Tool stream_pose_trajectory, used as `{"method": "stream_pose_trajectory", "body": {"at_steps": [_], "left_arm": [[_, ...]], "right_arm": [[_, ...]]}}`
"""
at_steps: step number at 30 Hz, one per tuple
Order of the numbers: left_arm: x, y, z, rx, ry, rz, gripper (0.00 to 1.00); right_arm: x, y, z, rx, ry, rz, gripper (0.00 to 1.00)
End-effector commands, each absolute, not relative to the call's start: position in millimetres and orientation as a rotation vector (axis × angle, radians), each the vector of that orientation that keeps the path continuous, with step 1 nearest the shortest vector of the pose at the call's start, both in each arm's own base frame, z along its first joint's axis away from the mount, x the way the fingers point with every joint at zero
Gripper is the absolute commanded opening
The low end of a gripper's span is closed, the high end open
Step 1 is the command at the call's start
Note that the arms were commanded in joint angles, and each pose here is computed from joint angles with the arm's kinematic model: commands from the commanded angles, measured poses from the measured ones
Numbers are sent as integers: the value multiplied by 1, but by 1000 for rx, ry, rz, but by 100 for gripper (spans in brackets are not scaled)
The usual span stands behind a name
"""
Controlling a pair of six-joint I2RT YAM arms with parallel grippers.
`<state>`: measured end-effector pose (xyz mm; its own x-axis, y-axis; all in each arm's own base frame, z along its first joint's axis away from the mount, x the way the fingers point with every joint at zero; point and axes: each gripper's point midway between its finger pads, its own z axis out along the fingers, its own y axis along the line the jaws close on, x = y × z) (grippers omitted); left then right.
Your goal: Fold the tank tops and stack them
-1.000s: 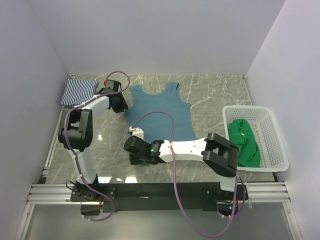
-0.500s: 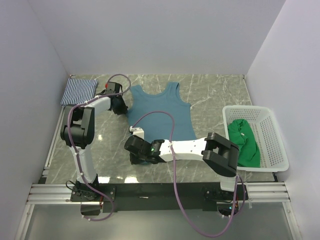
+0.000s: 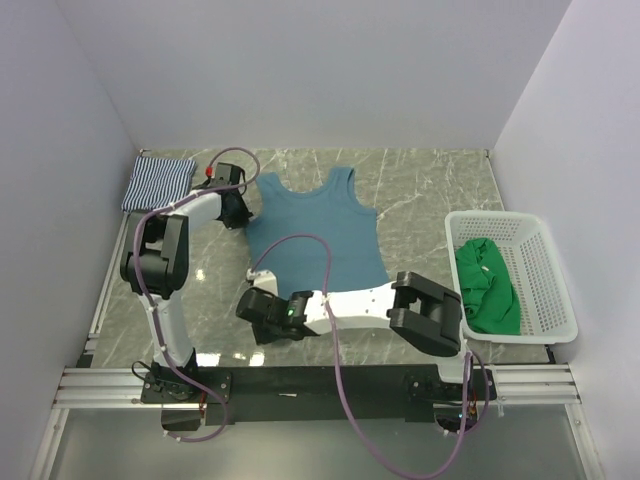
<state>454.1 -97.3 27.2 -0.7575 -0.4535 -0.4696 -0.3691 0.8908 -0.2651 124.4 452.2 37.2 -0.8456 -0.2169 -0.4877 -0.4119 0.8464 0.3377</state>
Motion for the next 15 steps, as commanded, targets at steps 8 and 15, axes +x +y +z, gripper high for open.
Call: {"method": "stream_pose_trajectory", "body": {"at_steps": [8,15], "left_arm": [[444,-41,65,-728,2407,-18,1],[454,-50,86,-721,2378,-93,1]], "right_arm": [[89,482,52,-580,2582,668,0],[100,488,84,-537,2537,744,0]]}}
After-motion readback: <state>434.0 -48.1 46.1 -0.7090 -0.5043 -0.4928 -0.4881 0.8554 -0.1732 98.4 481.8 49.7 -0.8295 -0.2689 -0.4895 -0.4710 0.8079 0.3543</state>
